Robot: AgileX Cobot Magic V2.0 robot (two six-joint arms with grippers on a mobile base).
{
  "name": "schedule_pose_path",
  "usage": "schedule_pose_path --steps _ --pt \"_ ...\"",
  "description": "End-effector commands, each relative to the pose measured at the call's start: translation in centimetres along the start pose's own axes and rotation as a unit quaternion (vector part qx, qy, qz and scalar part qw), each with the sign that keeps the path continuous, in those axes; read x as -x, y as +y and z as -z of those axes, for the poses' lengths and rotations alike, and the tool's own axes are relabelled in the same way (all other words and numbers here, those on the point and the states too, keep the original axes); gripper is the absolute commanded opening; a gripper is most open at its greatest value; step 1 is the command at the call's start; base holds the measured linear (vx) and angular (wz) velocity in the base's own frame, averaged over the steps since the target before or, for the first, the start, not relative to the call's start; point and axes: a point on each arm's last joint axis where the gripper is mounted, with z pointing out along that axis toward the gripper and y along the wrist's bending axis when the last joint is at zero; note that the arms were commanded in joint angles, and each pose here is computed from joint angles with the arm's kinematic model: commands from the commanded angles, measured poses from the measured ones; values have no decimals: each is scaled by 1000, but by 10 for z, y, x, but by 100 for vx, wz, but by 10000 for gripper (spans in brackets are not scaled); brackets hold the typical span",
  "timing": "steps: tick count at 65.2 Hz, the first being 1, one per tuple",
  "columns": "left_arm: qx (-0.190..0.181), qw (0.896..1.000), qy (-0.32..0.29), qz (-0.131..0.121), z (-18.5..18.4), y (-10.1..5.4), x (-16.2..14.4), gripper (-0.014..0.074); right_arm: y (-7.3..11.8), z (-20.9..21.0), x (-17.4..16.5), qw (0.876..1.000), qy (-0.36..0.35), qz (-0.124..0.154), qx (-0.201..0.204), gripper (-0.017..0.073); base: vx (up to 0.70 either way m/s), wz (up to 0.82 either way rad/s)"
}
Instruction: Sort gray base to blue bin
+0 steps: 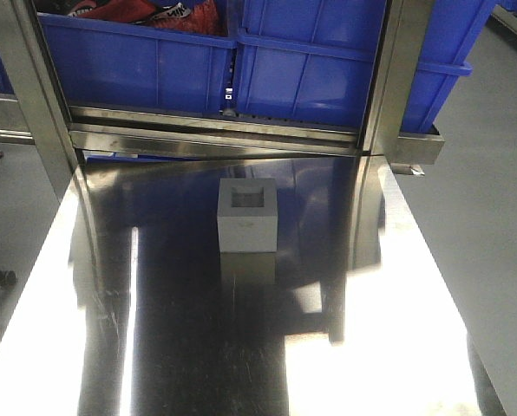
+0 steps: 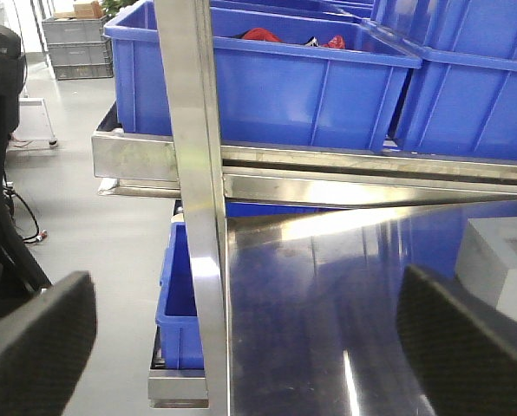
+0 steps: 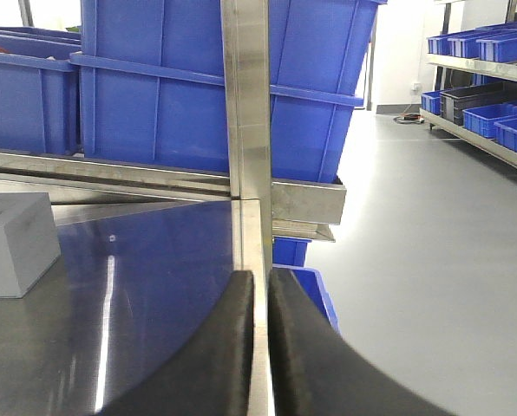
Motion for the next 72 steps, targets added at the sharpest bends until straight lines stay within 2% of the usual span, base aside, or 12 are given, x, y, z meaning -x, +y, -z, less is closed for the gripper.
schedule_pose_path --steps 1,7,12,23,32,41,50,58,62,66,72 --pt "-3 999 -47 12 2 0 17 712 0 1 9 999 -46 7 0 -4 0 0" --pt "-11 998 -45 53 2 -2 17 682 0 1 9 999 -46 7 0 -4 0 0" --pt "-14 997 -43 59 0 -2 17 661 0 1 9 999 -46 7 0 -4 0 0" --pt "-28 999 -34 29 -25 -5 35 627 0 1 9 999 -46 7 0 -4 0 0" --pt "-79 997 6 -5 -64 -19 65 627 0 1 9 999 -46 7 0 -4 0 0" --pt "-146 988 44 -33 -113 -46 87 627 0 1 9 999 -46 7 0 -4 0 0" --pt "-201 974 85 -65 -165 -85 89 627 0 1 9 999 -46 7 0 -4 0 0" --pt "-239 962 106 -76 -200 -119 91 627 0 1 9 999 -46 7 0 -4 0 0" --pt "-252 957 128 -66 -219 -136 87 625 0 1 9 999 -46 7 0 -4 0 0" --pt "-260 953 151 -41 -236 -148 87 625 0 1 9 999 -46 7 0 -4 0 0" --pt "-266 945 189 -21 -262 -161 80 625 0 1 9 999 -46 7 0 -4 0 0"
